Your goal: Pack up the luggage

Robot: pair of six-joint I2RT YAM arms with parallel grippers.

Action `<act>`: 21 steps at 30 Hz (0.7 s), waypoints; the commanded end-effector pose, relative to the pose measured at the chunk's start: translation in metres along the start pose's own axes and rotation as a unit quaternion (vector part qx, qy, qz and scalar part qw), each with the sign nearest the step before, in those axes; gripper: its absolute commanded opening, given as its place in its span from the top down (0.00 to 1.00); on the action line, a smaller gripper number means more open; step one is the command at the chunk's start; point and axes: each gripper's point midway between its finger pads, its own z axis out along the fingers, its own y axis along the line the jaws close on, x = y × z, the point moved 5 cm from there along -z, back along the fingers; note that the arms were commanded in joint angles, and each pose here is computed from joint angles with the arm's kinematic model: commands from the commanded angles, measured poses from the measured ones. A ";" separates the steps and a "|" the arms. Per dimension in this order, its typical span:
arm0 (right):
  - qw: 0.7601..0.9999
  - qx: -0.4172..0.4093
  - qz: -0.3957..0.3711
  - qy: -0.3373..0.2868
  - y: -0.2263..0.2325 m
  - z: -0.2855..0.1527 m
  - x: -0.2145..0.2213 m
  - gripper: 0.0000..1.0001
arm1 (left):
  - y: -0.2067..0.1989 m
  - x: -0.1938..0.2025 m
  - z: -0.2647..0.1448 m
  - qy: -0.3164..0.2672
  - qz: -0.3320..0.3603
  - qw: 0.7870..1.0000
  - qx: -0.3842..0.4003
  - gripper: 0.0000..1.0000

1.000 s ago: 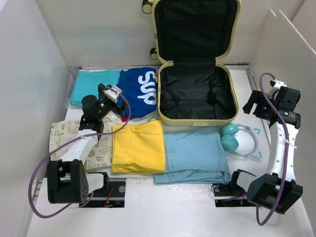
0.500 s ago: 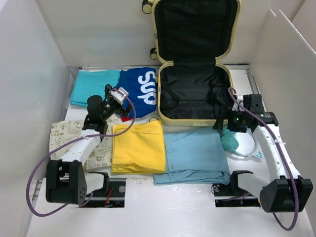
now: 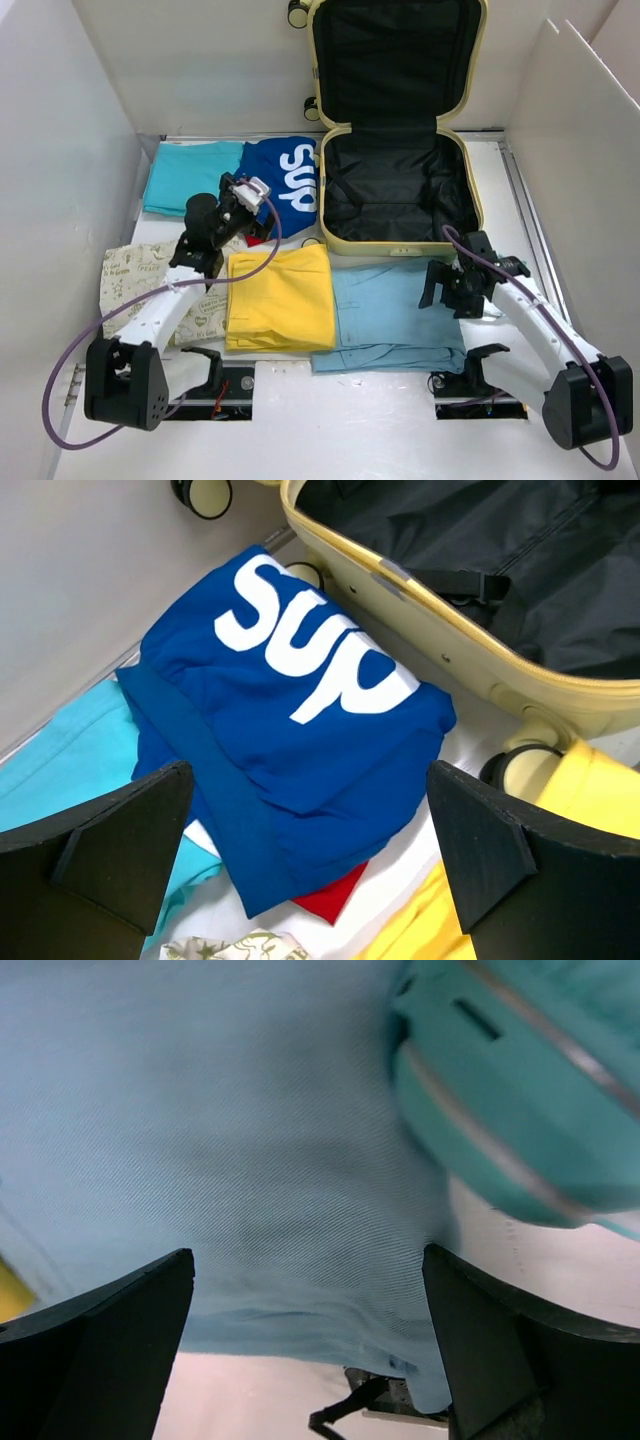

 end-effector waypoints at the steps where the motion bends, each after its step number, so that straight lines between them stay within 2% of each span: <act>1: 0.997 0.062 0.029 -0.046 -0.008 -0.003 -0.018 0.00 | -0.007 -0.036 -0.005 -0.012 0.040 0.999 -0.023 0.00; 2: 0.994 0.082 0.039 -0.053 -0.010 -0.007 -0.019 0.00 | -0.007 -0.035 -0.007 0.010 0.050 0.998 -0.049 0.00; 3: 0.993 0.093 0.046 -0.061 -0.013 -0.007 -0.021 0.00 | -0.024 -0.046 -0.008 0.001 0.067 0.997 -0.036 0.00; 6: 0.991 0.098 0.053 -0.079 -0.012 -0.006 -0.026 0.00 | -0.043 -0.050 -0.014 -0.004 0.073 0.997 -0.025 0.00; 12: 0.991 0.114 0.052 -0.044 -0.020 0.022 -0.018 0.00 | -0.059 -0.057 -0.021 -0.029 0.003 0.999 0.013 0.00; 19: 0.998 0.054 -0.012 0.013 -0.008 0.045 -0.021 0.00 | -0.068 -0.066 -0.031 -0.039 -0.017 0.999 0.034 0.00; 21: 0.999 0.015 -0.021 0.024 0.003 0.048 -0.020 0.00 | -0.069 -0.064 -0.031 -0.034 -0.022 0.999 0.036 0.00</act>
